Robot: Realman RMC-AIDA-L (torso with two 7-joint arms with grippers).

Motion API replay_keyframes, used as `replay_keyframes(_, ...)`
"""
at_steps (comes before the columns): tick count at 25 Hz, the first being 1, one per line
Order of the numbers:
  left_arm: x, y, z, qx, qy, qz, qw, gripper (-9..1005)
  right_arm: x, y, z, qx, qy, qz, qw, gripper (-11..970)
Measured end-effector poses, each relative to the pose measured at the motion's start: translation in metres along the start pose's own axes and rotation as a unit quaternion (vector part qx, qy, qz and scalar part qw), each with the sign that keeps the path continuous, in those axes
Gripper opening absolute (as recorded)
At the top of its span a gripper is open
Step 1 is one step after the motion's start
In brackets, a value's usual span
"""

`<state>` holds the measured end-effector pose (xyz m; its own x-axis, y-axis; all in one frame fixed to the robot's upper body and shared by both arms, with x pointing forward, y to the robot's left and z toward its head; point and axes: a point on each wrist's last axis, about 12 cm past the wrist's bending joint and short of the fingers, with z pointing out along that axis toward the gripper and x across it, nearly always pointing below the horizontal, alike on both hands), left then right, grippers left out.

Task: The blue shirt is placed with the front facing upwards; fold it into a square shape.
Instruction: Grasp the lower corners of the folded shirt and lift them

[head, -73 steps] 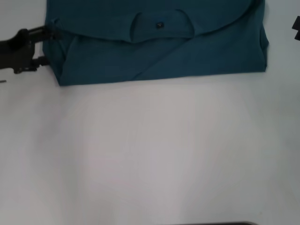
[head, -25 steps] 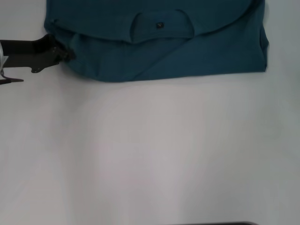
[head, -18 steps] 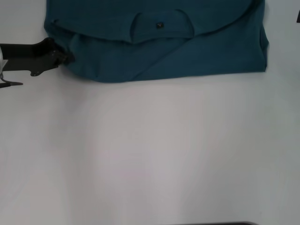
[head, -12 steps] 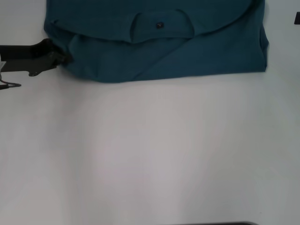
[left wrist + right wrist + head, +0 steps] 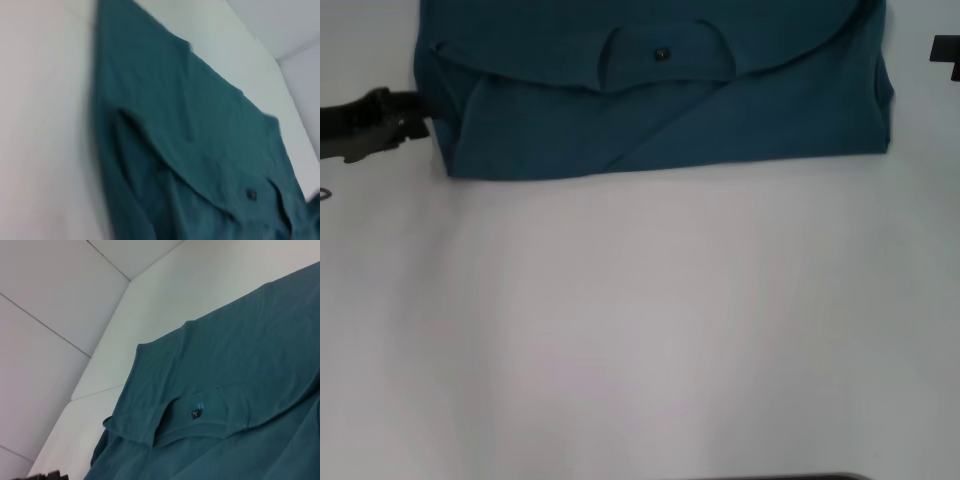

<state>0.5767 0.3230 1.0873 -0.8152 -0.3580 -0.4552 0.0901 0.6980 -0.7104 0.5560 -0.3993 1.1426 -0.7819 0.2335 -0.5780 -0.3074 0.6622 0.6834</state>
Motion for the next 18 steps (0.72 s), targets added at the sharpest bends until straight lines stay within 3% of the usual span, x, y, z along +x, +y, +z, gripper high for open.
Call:
replay_keyframes(7,0.014,-0.008,0.014,0.000,0.063,0.091,0.994,577,0.001,-0.003,0.000,0.007,-0.005,-0.002,1.000,843)
replay_keyframes(18,0.007,-0.008,0.014,-0.009,0.045,0.083,0.995,932,0.001,-0.004,0.000,0.011,-0.005,0.000,1.000,833)
